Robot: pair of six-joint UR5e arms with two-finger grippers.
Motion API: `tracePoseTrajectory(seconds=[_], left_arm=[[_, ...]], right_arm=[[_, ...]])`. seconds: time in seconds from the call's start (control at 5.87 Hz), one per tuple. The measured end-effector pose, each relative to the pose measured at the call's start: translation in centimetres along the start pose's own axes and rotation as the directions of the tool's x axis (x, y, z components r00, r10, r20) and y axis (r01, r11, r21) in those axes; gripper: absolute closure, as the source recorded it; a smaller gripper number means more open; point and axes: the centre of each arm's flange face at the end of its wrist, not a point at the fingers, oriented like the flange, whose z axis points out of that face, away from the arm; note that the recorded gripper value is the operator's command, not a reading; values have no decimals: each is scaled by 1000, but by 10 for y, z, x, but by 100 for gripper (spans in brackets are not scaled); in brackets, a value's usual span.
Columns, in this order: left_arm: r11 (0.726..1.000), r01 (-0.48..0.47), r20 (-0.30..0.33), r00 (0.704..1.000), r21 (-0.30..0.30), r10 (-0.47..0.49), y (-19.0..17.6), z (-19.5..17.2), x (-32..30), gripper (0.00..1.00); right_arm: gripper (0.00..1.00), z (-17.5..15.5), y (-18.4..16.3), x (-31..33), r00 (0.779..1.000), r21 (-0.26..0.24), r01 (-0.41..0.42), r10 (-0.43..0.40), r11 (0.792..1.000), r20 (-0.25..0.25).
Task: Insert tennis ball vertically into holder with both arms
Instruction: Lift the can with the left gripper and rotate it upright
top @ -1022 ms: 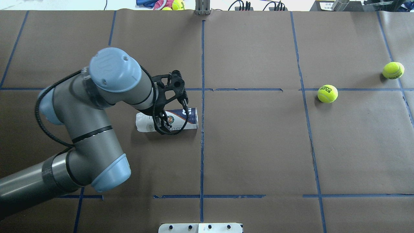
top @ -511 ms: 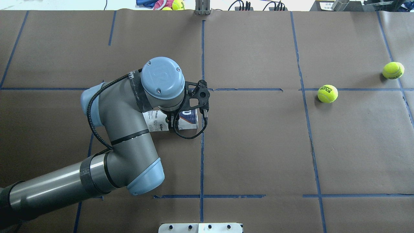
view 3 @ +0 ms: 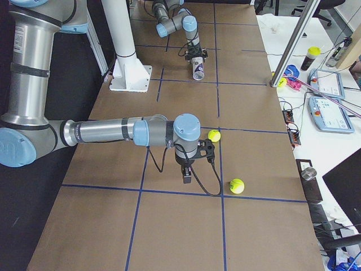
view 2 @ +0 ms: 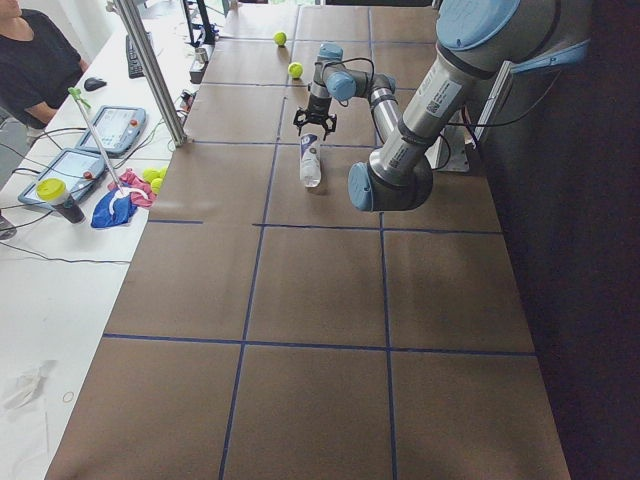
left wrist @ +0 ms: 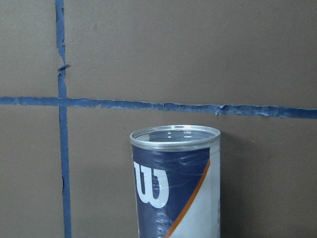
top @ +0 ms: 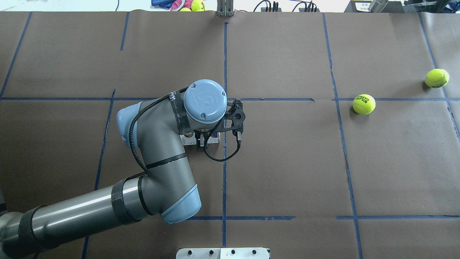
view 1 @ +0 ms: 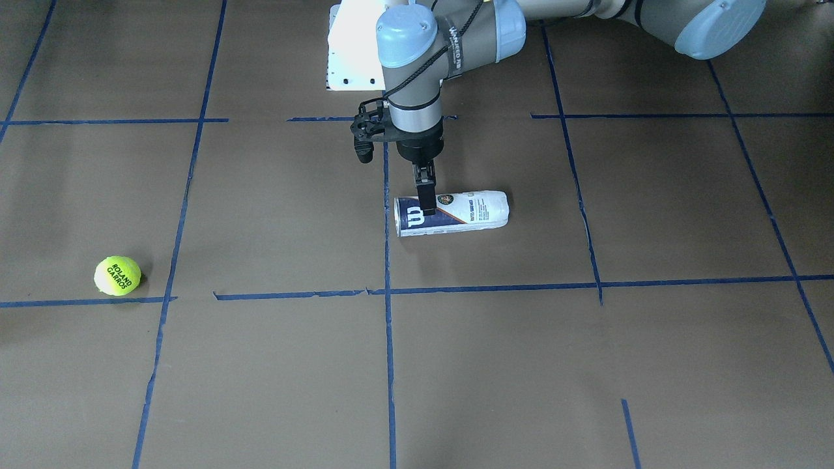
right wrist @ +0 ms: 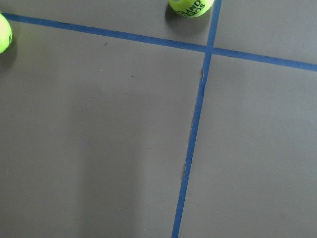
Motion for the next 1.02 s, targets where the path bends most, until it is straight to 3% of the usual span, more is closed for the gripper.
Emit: tracePoseTrajectory(seconds=[0.51, 1.02], left_arm=[[998, 59, -4, 998, -14, -59, -11, 17, 8, 0], [998, 59, -7, 998, -5, -59, -17, 36, 12, 0]], right_arm=[[0, 3, -1, -2, 1000, -8, 6, -6, 1000, 1], [0, 5, -1, -4, 1000, -11, 11, -11, 1000, 2]])
